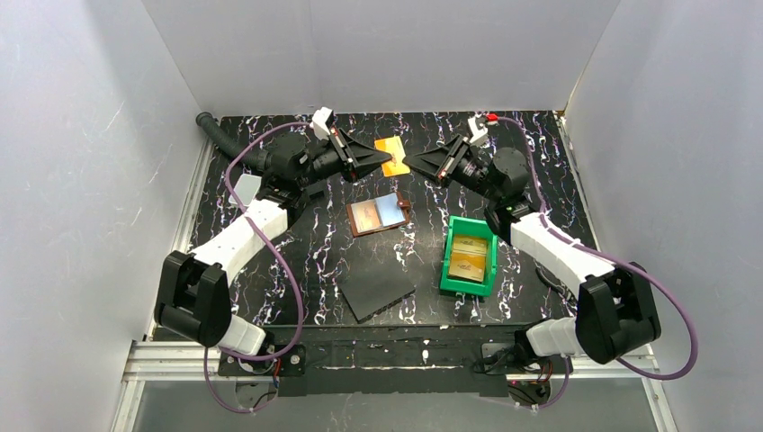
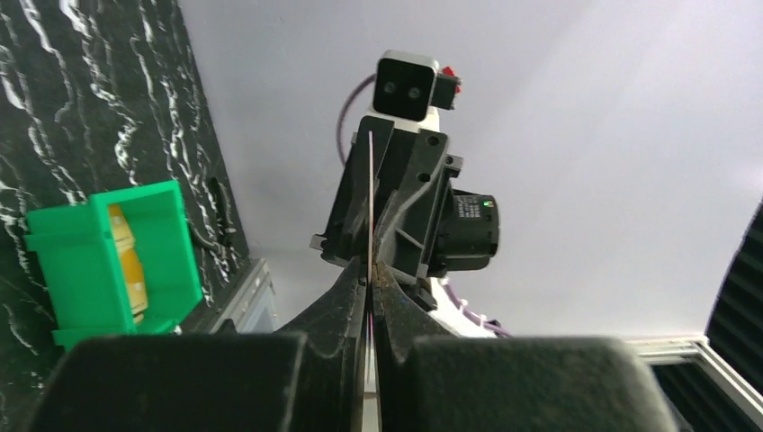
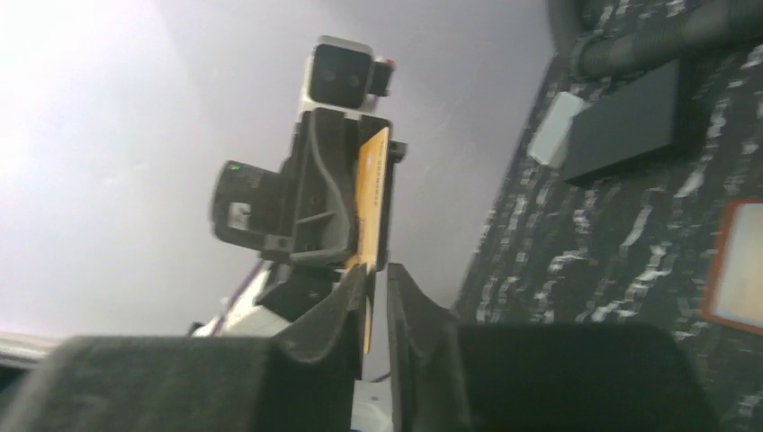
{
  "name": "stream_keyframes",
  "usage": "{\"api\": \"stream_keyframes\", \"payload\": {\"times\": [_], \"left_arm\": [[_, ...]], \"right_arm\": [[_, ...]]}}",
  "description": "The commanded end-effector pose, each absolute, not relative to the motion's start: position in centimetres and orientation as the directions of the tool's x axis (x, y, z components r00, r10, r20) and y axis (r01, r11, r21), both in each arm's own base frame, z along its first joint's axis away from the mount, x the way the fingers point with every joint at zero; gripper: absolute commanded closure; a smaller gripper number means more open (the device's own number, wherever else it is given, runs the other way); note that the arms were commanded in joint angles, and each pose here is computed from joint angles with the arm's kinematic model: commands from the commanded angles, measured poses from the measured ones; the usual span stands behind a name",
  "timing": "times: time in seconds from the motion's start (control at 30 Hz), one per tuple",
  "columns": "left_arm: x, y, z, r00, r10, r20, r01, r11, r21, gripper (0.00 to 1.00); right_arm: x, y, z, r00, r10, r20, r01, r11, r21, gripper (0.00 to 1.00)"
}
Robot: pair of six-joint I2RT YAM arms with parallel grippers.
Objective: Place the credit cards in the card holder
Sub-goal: Pick up the credit card from the storage box, then insert the credit card into the card holder.
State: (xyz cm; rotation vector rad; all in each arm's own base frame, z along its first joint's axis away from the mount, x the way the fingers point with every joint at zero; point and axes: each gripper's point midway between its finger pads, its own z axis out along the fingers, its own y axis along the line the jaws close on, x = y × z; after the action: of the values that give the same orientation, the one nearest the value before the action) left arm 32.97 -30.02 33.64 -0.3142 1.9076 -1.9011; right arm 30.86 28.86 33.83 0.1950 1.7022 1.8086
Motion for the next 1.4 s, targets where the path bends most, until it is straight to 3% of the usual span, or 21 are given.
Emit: {"api": "stream_keyframes", "payload": {"times": [0.0, 0.13, 0.23, 0.33, 0.53, 0.7, 0.83, 1.0, 1.37], "left_arm": [[33.5, -29.1, 31.7, -0.853, -0.449, -0.266, 0.217, 0.159, -0.963, 1.00], [34.4, -27.2, 27.0, -0.848, -0.401, -0.346, 0.182, 0.393, -0.901, 1.00], [34.4, -25.3, 22.9, -0.869, -0.333, -0.366, 0.116, 0.582, -0.805, 1.00], [33.9, -24.2, 19.6, -0.900, -0.275, -0.338, 0.076, 0.665, -0.743, 1.00], [34.2, -24.3, 16.0, -0.940, -0.269, -0.208, -0.005, 0.622, -0.783, 1.00], [35.6, -24.9, 14.2, -0.947, -0.277, -0.165, -0.042, 0.612, -0.790, 1.00], [36.4, -24.4, 11.6, -0.951, -0.281, -0.128, -0.091, 0.650, -0.755, 1.00], [36.9, -25.1, 9.0, -0.967, -0.254, -0.002, -0.160, 0.616, -0.771, 1.00], [36.8, -24.6, 6.3, -0.978, -0.210, 0.015, -0.151, 0.649, -0.746, 1.00]], "right_arm": [[32.3, 29.0, 29.2, -0.775, 0.437, -0.456, -0.335, 0.329, 0.883, 0.61], [33.5, 26.9, 24.5, -0.762, 0.357, -0.540, -0.278, 0.574, 0.771, 0.33], [34.0, 25.7, 21.3, -0.783, 0.280, -0.556, -0.259, 0.666, 0.699, 0.25], [34.6, 25.3, 18.6, -0.799, 0.179, -0.574, -0.284, 0.728, 0.624, 0.20], [36.9, 25.4, 14.4, -0.829, 0.030, -0.558, -0.322, 0.791, 0.520, 0.18], [38.5, 27.1, 11.9, -0.858, 0.011, -0.513, -0.324, 0.764, 0.558, 0.21], [39.5, 28.2, 9.5, -0.882, -0.011, -0.471, -0.318, 0.752, 0.577, 0.32], [40.1, 28.6, 7.5, -0.888, -0.030, -0.458, -0.325, 0.746, 0.581, 0.30], [40.1, 29.1, 4.3, -0.906, -0.070, -0.418, -0.329, 0.738, 0.589, 0.37]]}}
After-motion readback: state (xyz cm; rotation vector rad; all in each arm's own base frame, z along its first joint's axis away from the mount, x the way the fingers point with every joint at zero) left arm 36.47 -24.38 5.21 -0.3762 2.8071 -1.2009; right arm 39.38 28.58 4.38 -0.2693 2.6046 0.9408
